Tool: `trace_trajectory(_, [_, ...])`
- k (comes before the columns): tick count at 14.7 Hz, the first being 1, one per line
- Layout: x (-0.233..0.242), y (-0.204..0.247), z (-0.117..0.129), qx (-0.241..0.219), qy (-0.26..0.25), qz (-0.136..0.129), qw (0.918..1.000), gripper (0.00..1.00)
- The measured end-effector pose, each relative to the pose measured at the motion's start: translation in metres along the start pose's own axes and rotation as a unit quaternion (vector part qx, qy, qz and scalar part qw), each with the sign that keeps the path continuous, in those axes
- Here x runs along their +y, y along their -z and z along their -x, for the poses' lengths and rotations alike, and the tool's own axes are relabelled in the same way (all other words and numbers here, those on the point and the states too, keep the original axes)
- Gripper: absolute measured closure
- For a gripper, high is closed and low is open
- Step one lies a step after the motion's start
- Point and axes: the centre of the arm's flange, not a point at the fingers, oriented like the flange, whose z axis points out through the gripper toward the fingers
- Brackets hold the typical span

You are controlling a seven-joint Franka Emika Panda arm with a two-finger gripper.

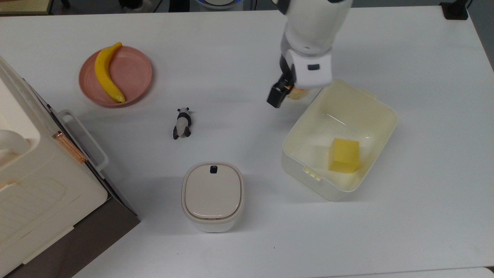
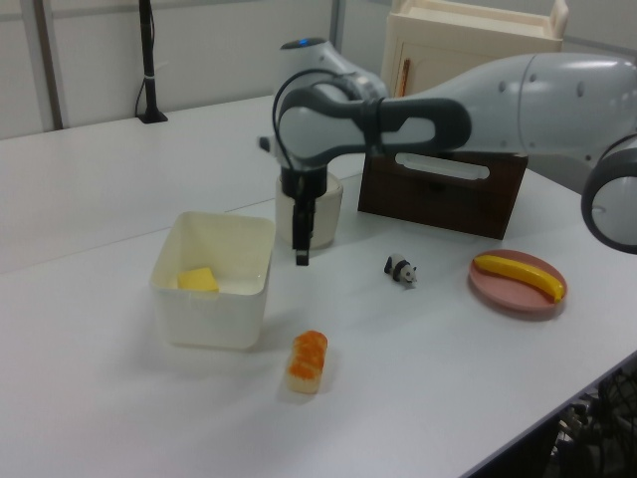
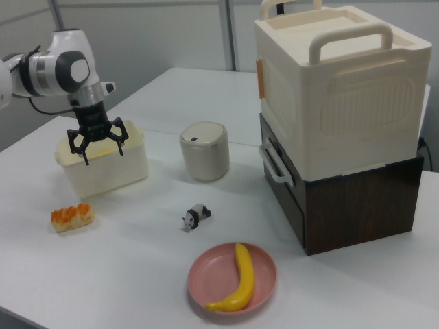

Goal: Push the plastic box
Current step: 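Move the gripper down beside the rim of the plastic box, then push the plastic box away from the gripper across the table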

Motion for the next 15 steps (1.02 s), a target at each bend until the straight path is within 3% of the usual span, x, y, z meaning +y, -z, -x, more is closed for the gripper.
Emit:
trace_trajectory(7, [-0.008, -0.031, -0.027, 0.011, 0.016, 0.007, 0.9998, 0.00])
trace_trajectory(15, [-0.020, -0.047, -0.068, 0.058, 0.001, 0.050, 0.9970, 0.00])
